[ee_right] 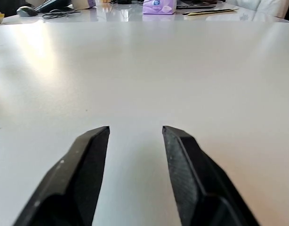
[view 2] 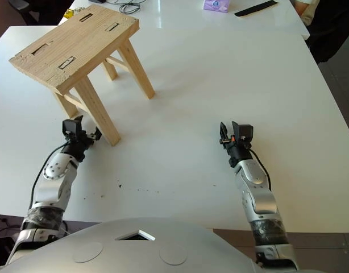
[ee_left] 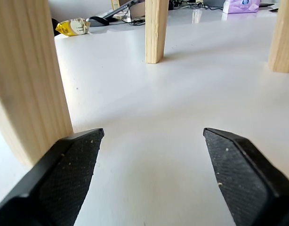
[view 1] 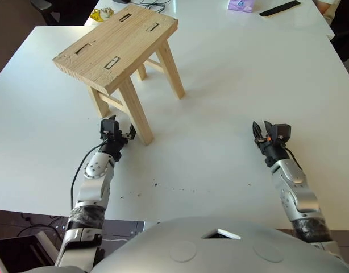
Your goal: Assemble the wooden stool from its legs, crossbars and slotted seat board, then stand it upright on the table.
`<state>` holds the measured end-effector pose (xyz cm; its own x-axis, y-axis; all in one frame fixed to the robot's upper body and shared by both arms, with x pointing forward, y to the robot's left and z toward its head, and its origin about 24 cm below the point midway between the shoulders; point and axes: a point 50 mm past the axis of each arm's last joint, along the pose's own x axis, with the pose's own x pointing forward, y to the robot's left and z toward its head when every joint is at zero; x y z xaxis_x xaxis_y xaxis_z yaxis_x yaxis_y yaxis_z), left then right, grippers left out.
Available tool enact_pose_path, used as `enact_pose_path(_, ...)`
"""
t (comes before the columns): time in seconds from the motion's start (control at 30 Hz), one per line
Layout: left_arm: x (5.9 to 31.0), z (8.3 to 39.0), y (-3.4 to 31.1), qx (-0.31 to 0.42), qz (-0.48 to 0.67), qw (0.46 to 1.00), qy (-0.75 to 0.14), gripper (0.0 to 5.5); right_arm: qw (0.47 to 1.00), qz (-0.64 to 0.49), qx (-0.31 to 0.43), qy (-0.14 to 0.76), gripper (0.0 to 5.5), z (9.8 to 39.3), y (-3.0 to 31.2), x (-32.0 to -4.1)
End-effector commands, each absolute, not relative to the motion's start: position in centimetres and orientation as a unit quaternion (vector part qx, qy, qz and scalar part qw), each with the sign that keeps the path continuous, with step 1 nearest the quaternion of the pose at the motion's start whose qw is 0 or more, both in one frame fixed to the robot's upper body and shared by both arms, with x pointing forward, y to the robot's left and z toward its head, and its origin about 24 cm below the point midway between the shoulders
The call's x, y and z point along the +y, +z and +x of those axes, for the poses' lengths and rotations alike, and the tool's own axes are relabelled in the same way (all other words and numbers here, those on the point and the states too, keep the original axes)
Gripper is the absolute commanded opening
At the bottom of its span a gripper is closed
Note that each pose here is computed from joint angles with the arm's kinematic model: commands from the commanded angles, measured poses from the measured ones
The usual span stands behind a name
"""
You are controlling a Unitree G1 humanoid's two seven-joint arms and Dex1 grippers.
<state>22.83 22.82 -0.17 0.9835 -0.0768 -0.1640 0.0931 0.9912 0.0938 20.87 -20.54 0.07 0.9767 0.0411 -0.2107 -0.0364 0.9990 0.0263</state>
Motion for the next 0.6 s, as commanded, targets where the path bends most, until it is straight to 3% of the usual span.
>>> enact_pose_path(0.03, 22.5, 22.9, -2.8, 0.124, 0.053, 0.991, -0.015, 3.96, 0.997, 0.008, 0.081, 0.009, 2.66, 22.5, -0.3, -20.1)
enact_pose_path(0.1, 22.4, 23.2, -3.0, 0.118, 0.066, 0.991, -0.015, 3.96, 0.997, 0.000, 0.081, 0.014, 3.01, 22.9, -0.8, -19.8)
enact_pose_path(0.6, 21.0, 25.6, -2.9, 0.066, 0.052, 0.996, -0.003, 3.96, 0.998, -0.004, 0.062, -0.030, 3.01, 25.7, -1.8, -20.7)
